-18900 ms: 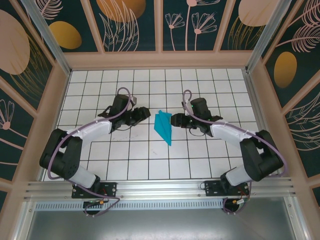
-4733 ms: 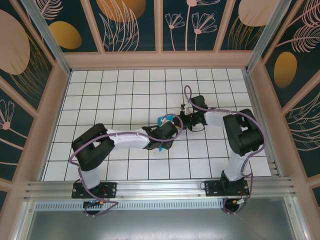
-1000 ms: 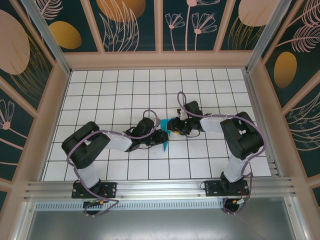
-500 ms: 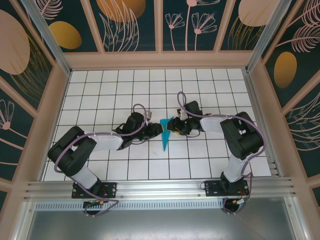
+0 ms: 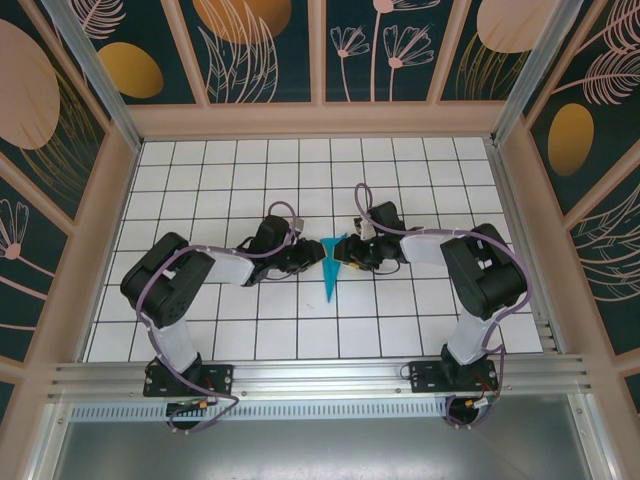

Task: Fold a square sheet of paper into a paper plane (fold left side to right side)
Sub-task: Fold the wing for the fifth time at the center of the table.

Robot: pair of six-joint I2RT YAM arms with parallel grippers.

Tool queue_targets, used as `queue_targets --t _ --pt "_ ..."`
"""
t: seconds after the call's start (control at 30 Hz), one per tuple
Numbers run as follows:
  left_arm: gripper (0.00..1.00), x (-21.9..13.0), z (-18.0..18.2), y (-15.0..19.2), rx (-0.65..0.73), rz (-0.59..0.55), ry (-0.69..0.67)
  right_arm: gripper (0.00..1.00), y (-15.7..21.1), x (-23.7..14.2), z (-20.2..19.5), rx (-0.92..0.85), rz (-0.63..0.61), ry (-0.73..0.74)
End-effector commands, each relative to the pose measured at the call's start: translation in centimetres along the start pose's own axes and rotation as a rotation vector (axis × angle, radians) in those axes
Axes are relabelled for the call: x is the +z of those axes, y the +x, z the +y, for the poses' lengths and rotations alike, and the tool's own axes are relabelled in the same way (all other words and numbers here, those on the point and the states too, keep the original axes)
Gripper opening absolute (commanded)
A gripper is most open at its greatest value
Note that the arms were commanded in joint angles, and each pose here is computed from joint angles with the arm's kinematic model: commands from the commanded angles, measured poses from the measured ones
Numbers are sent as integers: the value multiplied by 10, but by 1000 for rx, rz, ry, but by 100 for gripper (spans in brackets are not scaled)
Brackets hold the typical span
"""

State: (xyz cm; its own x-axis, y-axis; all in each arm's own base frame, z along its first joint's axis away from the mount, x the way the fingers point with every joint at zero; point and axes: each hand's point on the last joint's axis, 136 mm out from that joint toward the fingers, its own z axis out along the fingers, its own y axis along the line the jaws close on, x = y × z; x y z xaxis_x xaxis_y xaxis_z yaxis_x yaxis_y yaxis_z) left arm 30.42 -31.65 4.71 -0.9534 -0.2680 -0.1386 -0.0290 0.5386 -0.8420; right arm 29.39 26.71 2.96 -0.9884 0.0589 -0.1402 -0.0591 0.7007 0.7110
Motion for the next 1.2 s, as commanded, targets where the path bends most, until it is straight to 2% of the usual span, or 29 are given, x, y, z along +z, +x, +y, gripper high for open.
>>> queue_targets --t 0.0,0.63,0.73,0.93,1.17 --pt "27 7 -6 -7 -19 3 35 45 7 10 -9 -8 29 25" --pt "25 21 -6 -13 -53 15 57 46 10 13 -10 -6 42 19" --pt "23 22 -5 -13 -53 13 53 46 11 13 -11 -6 44 19" --pt "10 21 -1 -15 -39 -2 23 46 11 14 -10 -8 47 15" --pt "5 19 9 -16 -27 -10 -25 49 8 11 -4 -20 41 2"
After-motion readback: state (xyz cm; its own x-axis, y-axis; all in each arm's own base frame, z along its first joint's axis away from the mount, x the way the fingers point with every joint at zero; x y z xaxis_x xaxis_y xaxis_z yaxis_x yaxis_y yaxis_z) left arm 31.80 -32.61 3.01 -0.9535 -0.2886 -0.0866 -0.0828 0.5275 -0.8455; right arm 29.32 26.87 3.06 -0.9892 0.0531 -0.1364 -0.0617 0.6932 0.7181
